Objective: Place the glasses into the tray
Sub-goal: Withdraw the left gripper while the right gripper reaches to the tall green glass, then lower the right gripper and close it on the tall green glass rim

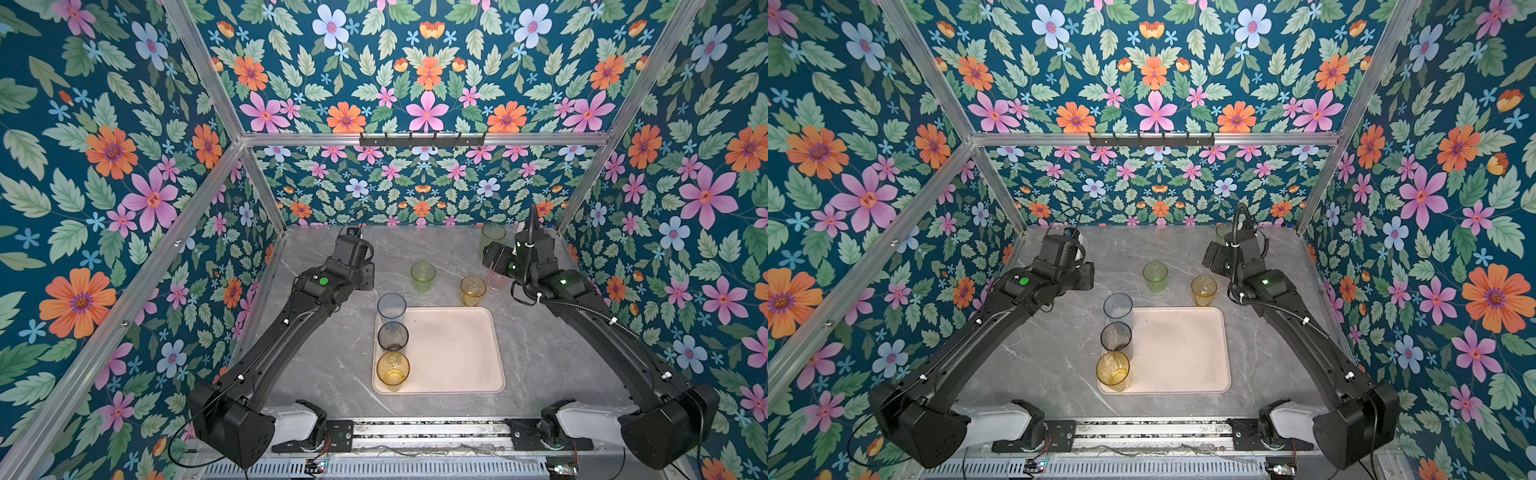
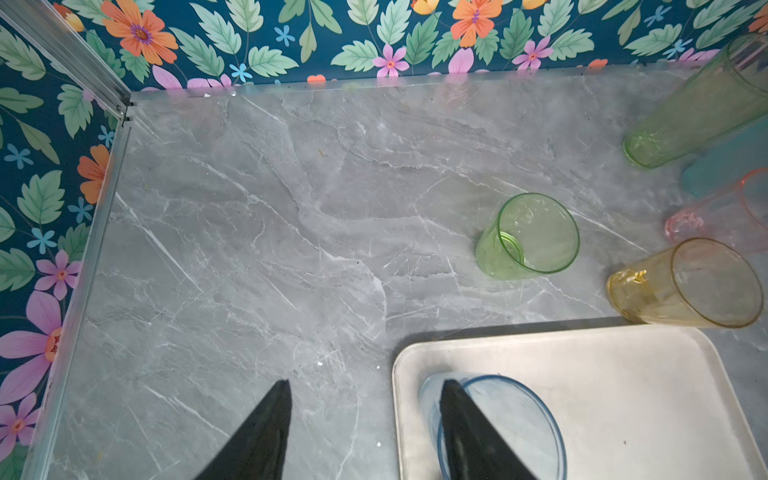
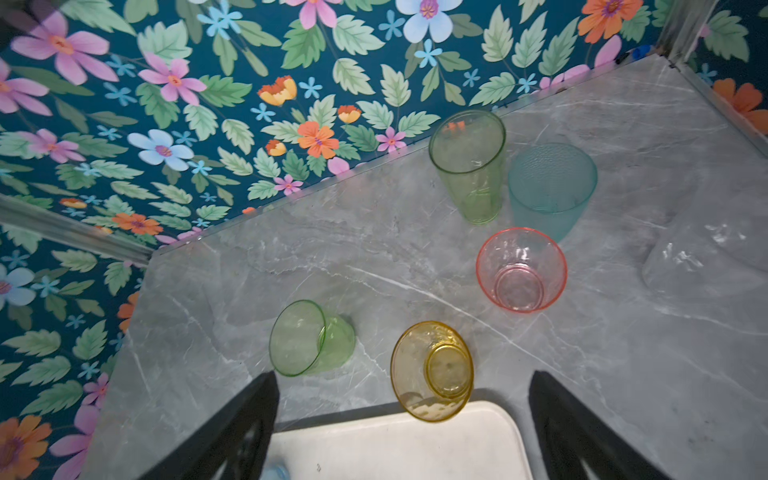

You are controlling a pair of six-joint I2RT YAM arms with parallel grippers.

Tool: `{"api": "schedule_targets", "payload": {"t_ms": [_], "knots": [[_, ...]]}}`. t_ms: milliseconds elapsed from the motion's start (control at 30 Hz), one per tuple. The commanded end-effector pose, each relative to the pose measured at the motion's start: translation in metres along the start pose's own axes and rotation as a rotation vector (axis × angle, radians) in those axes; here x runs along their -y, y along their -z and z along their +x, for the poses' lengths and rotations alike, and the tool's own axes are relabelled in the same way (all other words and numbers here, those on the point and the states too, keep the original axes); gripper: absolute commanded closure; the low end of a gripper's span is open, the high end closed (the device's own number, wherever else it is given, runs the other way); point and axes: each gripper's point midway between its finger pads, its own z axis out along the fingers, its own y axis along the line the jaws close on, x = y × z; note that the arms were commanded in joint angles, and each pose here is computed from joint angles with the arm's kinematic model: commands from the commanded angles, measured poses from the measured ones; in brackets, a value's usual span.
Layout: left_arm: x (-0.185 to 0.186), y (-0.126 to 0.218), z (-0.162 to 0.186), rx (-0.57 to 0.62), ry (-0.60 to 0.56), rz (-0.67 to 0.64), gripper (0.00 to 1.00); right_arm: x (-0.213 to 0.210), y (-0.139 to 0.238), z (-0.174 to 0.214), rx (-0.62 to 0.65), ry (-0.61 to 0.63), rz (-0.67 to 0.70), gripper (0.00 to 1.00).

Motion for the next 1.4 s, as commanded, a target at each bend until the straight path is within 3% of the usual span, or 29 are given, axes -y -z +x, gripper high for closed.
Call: {"api": "schedule_targets", "payload": {"t_ms": [0, 300, 700, 1367], "knots": [[0.005, -0.006, -0.011, 0.037, 0.002, 0.033, 0.4, 0.009, -0.011, -0.012, 0.005, -0.003, 0.039, 0.05], [0.008, -0.023, -0.009, 0.0, 0.003, 0.038, 0.4, 0.044, -0.073, -0.047, -0.061, -0.061, 0.117, 0.12], [0.01, -0.041, -0.003, -0.048, 0.001, 0.029, 0.4, 0.069, -0.156, -0.058, -0.232, -0.076, 0.173, 0.22], [0.007, -0.049, 0.01, -0.086, -0.009, 0.026, 0.4, 0.086, -0.221, -0.061, -0.311, -0.049, 0.218, 0.39]]}}
